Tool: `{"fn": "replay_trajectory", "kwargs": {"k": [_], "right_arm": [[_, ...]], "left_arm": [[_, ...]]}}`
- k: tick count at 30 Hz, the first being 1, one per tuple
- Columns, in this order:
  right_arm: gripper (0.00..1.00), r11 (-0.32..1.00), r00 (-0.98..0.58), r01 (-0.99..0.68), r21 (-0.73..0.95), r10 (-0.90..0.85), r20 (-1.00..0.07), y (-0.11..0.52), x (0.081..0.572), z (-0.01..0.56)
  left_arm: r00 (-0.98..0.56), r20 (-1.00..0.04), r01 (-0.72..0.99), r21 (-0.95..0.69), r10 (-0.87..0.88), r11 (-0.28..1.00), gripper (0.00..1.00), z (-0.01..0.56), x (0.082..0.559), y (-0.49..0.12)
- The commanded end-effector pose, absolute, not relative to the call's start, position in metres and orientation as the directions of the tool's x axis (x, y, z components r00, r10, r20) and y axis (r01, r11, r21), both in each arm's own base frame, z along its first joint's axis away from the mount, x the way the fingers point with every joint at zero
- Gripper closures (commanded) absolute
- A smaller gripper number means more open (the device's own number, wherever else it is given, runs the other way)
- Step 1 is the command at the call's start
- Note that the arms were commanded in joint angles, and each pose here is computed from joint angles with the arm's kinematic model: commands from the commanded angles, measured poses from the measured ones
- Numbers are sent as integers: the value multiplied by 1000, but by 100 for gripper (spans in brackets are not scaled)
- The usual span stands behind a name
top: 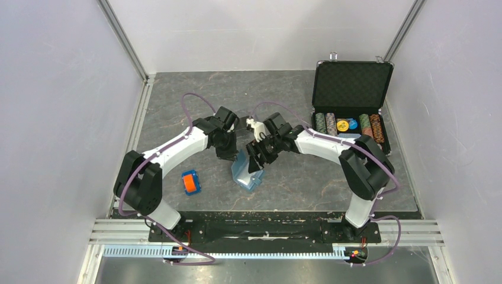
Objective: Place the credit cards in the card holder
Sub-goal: Close the card holder at the center of the board.
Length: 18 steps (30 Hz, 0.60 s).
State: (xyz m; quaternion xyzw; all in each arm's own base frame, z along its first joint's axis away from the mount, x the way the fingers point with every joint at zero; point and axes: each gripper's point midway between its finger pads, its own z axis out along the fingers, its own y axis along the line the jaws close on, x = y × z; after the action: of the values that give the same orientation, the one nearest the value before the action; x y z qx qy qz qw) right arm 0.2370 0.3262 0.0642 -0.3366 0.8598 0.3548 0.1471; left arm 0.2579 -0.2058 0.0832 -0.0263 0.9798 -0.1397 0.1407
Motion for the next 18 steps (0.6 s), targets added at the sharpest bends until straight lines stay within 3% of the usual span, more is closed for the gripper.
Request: {"fn": "replay_trajectory", "kwargs": {"k": [1,6,15,18], "right_arm": [[29,505,-719,-695,512,-486,-496,343,240,68],[48,429,-724,-679,596,-523,-450,349,221,57],[66,301,-686,-670,679,-600,-411,342,184,49],[77,265,-651,-687,676,-639,-410,335,176,49]], "left_arm": [[-949,-290,-38,-298,-128,954,98,86,268,-214],[-949,-289,-35,-311,-130,950,98,84,268,-216],[-948,-292,-32,-319,-130,947,98,85,274,-220],[-947,-289,-42,-327,-143,944,98,85,276,-219]]}}
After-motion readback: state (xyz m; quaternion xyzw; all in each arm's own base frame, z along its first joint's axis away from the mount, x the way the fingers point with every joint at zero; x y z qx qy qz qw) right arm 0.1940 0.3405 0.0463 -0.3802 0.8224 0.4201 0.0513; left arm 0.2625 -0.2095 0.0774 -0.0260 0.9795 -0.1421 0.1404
